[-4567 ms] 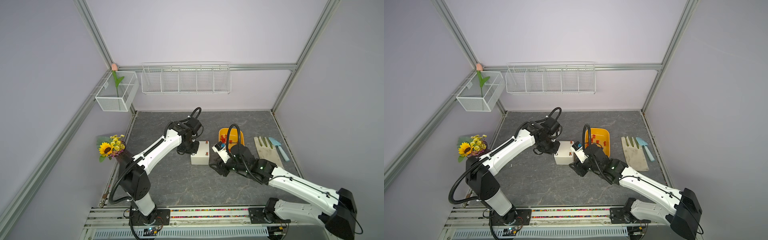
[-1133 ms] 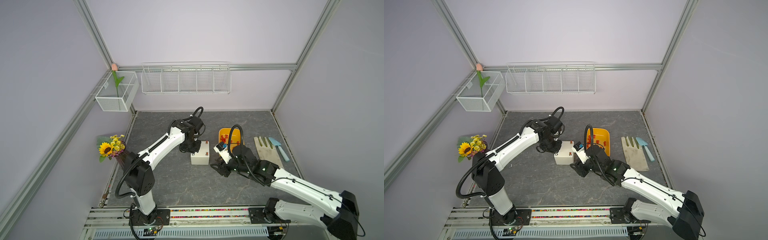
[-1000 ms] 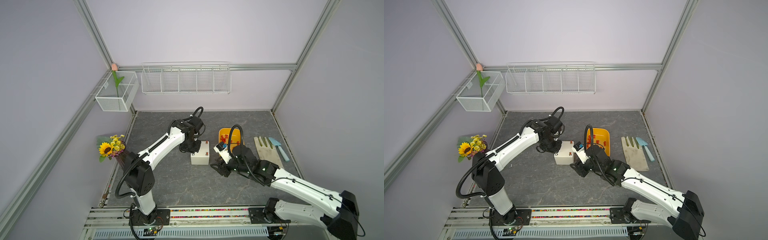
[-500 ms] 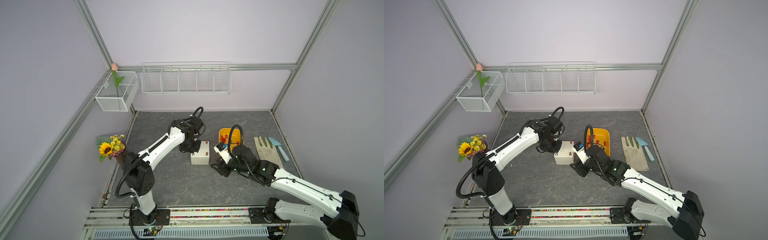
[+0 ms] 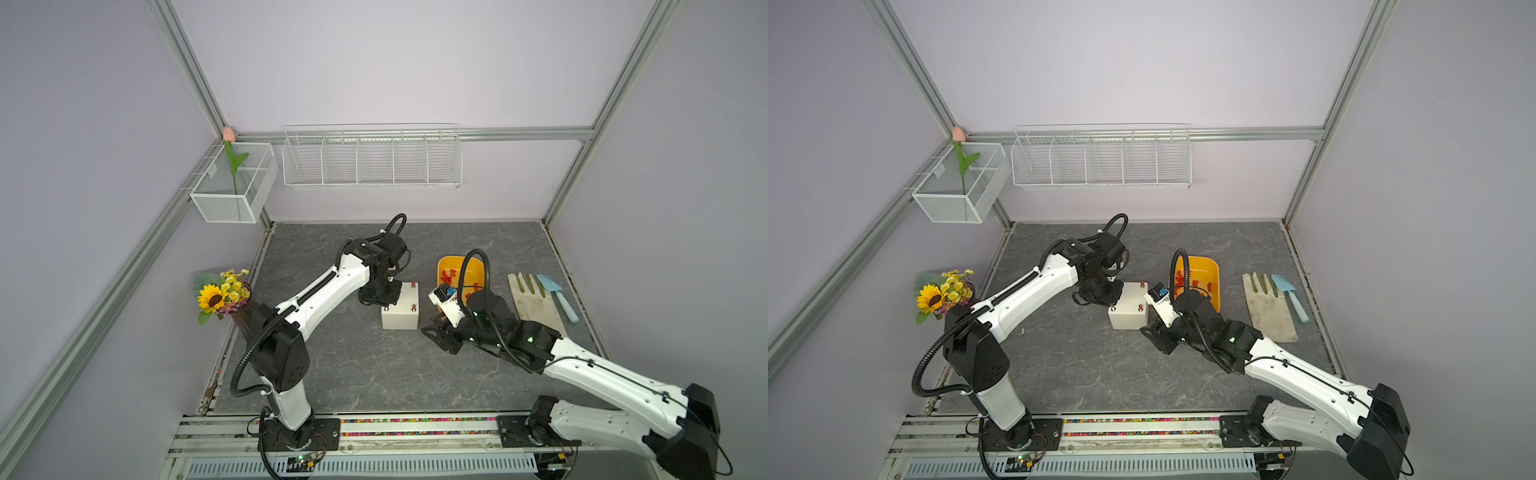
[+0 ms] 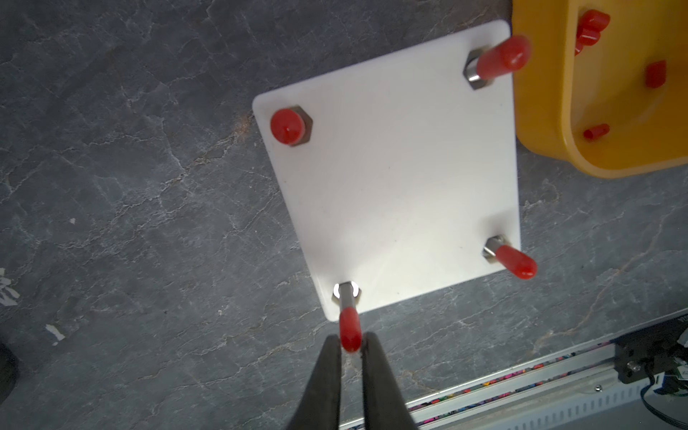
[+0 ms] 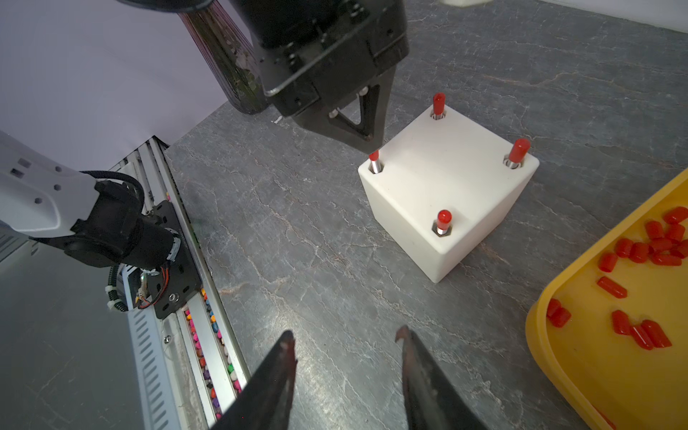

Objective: Cover the protruding screws with screw protection sleeves
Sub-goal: Attach the screw protection sleeve to the screw.

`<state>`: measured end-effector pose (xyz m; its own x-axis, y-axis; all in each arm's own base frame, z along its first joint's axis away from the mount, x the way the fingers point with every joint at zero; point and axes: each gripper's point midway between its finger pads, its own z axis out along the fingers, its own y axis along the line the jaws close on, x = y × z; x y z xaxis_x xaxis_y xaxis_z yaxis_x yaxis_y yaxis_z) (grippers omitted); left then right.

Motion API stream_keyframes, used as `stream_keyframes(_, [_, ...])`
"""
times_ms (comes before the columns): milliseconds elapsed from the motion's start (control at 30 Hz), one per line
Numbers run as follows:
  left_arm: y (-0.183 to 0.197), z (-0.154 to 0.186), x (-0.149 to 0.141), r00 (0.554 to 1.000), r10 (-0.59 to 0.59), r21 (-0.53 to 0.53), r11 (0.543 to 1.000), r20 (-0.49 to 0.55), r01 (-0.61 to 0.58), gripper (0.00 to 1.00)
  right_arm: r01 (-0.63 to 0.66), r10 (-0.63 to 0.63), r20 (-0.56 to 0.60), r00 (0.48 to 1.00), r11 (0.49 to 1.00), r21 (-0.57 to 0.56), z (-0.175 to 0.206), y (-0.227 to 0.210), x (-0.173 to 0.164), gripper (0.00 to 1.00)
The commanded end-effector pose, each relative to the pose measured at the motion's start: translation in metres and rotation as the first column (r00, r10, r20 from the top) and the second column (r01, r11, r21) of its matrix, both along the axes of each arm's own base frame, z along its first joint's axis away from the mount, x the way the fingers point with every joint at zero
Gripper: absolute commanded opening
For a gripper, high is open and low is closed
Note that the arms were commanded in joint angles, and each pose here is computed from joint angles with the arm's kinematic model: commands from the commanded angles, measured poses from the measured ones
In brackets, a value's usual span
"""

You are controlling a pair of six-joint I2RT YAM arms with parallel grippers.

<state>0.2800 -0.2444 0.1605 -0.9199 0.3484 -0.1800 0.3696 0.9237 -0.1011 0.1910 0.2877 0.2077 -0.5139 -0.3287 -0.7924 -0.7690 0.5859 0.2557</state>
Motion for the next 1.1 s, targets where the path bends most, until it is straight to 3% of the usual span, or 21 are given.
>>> stream_keyframes(0, [0.008, 0.008, -0.004, 1.000, 0.007, 0.012, 1.000, 0.006, -0.007, 0.17, -0.001, 0.001, 0.019, 1.000, 1.000, 0.017, 0.003, 0.000, -0.001, 0.48])
stream_keyframes(733, [0.004, 0.034, -0.005, 0.997, 0.034, -0.082, 0.996, 0.072, -0.028, 0.20, 0.001, -0.001, 0.002, 1.000, 1.000, 0.029, -0.003, 0.002, -0.002, 0.48])
stream_keyframes(1067, [0.002, 0.020, -0.007, 0.998, 0.027, -0.081, 0.996, 0.048, -0.023, 0.06, -0.002, 0.002, 0.004, 1.000, 0.999, 0.033, 0.001, 0.004, -0.001, 0.48])
